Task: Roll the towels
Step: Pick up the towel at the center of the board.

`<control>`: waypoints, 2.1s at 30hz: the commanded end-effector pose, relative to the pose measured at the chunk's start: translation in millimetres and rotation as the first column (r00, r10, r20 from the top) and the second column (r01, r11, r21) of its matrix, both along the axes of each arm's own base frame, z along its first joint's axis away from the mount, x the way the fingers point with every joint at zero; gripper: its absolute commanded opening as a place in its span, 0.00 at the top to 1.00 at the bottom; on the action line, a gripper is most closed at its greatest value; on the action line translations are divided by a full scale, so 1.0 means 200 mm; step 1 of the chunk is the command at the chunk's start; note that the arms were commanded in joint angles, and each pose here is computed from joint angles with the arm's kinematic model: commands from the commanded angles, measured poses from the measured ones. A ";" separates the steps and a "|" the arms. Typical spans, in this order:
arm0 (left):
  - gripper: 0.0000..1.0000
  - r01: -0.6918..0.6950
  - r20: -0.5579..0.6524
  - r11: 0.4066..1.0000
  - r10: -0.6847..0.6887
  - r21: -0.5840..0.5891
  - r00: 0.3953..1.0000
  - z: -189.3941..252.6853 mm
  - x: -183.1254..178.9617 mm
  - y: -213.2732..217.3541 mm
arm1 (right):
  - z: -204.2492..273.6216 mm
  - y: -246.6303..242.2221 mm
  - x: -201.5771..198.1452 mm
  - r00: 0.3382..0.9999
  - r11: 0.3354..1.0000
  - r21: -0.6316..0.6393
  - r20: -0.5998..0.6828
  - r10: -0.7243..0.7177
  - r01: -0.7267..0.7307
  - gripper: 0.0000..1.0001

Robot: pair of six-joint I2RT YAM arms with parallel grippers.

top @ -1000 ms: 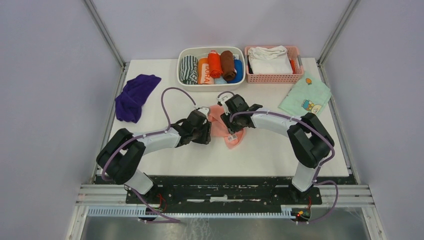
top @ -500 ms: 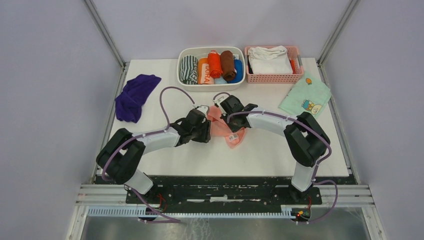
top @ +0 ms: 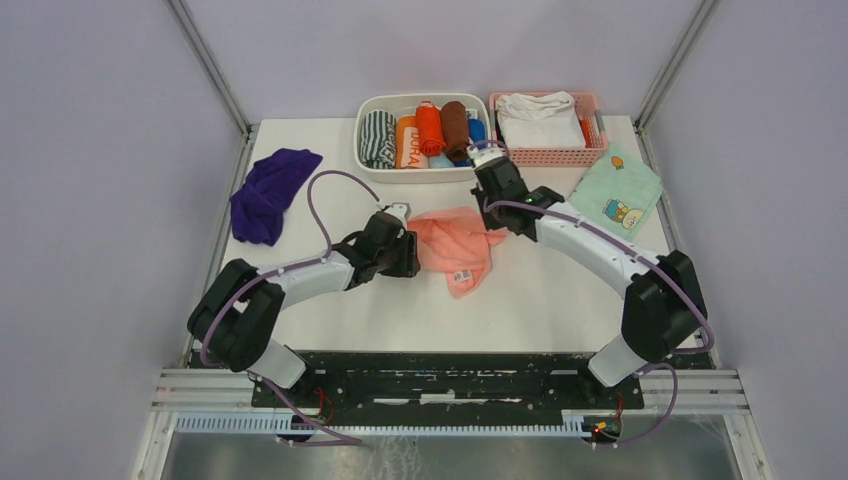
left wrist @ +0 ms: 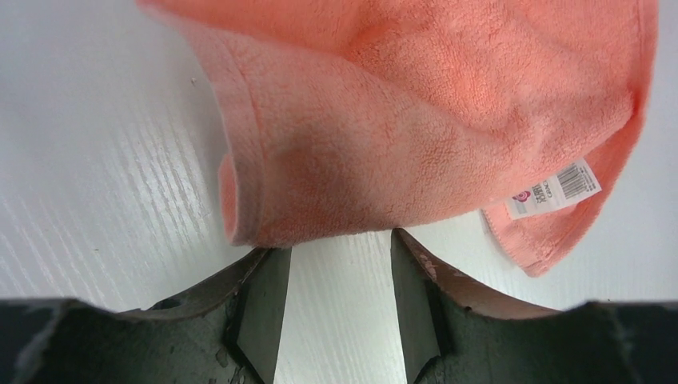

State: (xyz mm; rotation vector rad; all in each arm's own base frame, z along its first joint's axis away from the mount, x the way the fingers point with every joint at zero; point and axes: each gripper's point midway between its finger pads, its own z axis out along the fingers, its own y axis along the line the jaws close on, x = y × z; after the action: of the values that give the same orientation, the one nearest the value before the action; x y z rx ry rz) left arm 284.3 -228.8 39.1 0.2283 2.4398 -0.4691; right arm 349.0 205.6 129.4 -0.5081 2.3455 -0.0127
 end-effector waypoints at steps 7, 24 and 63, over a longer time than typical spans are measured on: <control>0.44 -0.113 0.036 0.994 0.113 -0.008 0.993 0.03 0.18 -0.01 | 0.22 -0.25 0.11 0.973 0.957 0.184 0.020 -0.230 0.223 1.00; 0.46 -0.237 0.060 0.971 0.239 -0.027 0.969 0.06 0.26 0.12 | 0.36 -0.52 0.04 0.938 0.895 0.323 0.056 -0.342 0.307 1.00; 0.97 -0.044 0.322 0.956 0.141 -0.290 0.936 0.61 0.57 -0.12 | 0.53 -0.58 -0.01 0.927 0.904 0.324 0.154 -0.342 0.280 1.00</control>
State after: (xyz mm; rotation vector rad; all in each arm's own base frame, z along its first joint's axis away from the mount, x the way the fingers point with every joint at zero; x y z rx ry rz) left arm 367.5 -281.0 58.7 0.0949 2.2523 -0.7856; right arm 338.1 106.3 191.1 -0.0202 2.2706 0.2230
